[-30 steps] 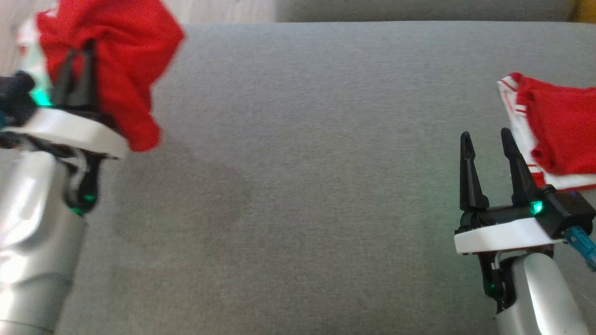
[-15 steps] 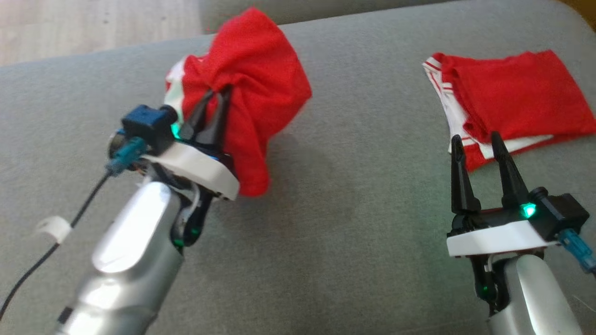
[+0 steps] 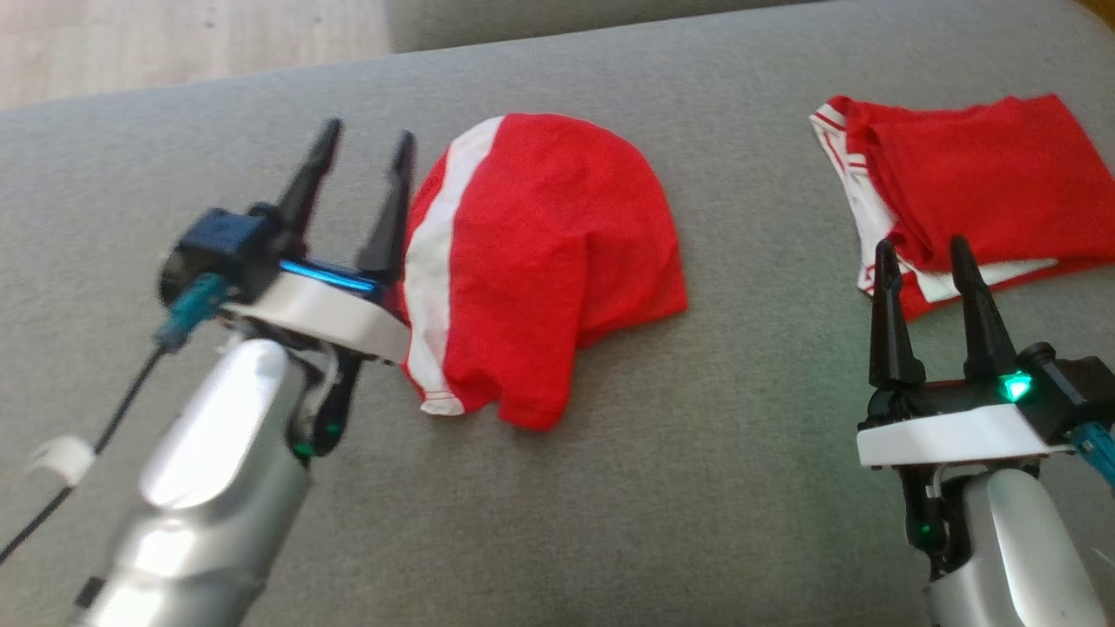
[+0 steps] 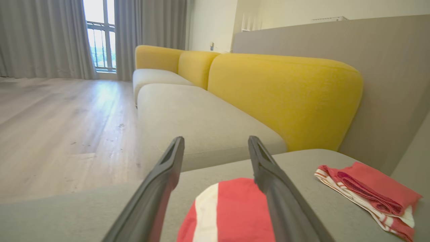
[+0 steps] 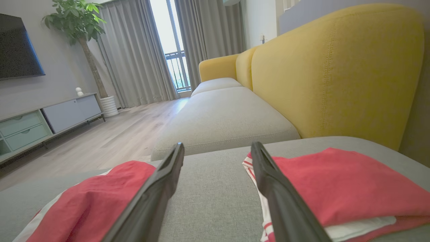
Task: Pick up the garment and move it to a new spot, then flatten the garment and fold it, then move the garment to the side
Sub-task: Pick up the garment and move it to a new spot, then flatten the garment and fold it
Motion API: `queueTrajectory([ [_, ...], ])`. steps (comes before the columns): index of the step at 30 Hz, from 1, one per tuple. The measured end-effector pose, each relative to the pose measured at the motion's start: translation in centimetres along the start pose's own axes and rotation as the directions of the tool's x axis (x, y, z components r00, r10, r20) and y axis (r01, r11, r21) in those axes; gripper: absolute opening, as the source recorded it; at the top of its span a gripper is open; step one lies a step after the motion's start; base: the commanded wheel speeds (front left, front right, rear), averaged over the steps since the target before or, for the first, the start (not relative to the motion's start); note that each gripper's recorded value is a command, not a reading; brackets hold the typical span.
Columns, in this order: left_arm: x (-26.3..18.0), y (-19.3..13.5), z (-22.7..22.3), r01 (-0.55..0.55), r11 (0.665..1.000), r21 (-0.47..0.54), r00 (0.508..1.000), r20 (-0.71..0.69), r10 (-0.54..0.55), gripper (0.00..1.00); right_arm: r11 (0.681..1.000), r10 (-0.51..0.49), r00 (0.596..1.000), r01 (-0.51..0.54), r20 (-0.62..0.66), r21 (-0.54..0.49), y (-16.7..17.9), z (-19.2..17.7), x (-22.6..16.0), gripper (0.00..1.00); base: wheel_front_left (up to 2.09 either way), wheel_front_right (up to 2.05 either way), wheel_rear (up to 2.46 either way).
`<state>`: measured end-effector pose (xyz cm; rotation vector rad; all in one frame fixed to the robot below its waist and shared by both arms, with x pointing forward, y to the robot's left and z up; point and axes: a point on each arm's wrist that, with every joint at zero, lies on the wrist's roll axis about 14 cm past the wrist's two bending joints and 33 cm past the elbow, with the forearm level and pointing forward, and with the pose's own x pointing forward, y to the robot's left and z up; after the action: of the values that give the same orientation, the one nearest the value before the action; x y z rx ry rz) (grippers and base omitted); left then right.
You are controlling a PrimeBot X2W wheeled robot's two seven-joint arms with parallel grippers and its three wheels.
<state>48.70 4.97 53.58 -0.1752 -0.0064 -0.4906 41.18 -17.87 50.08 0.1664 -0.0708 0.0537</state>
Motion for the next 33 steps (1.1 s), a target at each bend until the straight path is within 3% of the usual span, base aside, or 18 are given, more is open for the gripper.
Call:
queueTrajectory([
  [6,-3.4,4.0,2.1,-0.126,0.991,0.040,0.990,0.074,0.123,1.00,0.999,0.047,0.999,-0.047,0.018,-0.001,1.6,0.5,0.8,1.00,0.00,0.00,0.00],
  [12,-8.8,6.6,0.6,-0.260,0.965,0.025,0.964,0.058,0.258,1.00,0.997,0.079,0.996,-0.079,0.043,-0.004,2.8,1.3,1.2,1.00,0.00,0.00,0.00],
  [22,-15.0,7.3,-2.4,-0.389,0.921,-0.028,0.921,-0.001,0.389,1.00,0.994,0.108,0.994,-0.107,0.035,-0.007,3.8,1.1,0.6,1.00,0.00,0.00,0.00],
  [33,-15.3,6.5,-1.5,-0.401,0.915,-0.045,0.914,0.053,0.403,1.00,0.993,0.114,0.992,-0.114,0.044,-0.007,4.1,1.4,0.5,1.00,0.00,0.00,0.00],
])
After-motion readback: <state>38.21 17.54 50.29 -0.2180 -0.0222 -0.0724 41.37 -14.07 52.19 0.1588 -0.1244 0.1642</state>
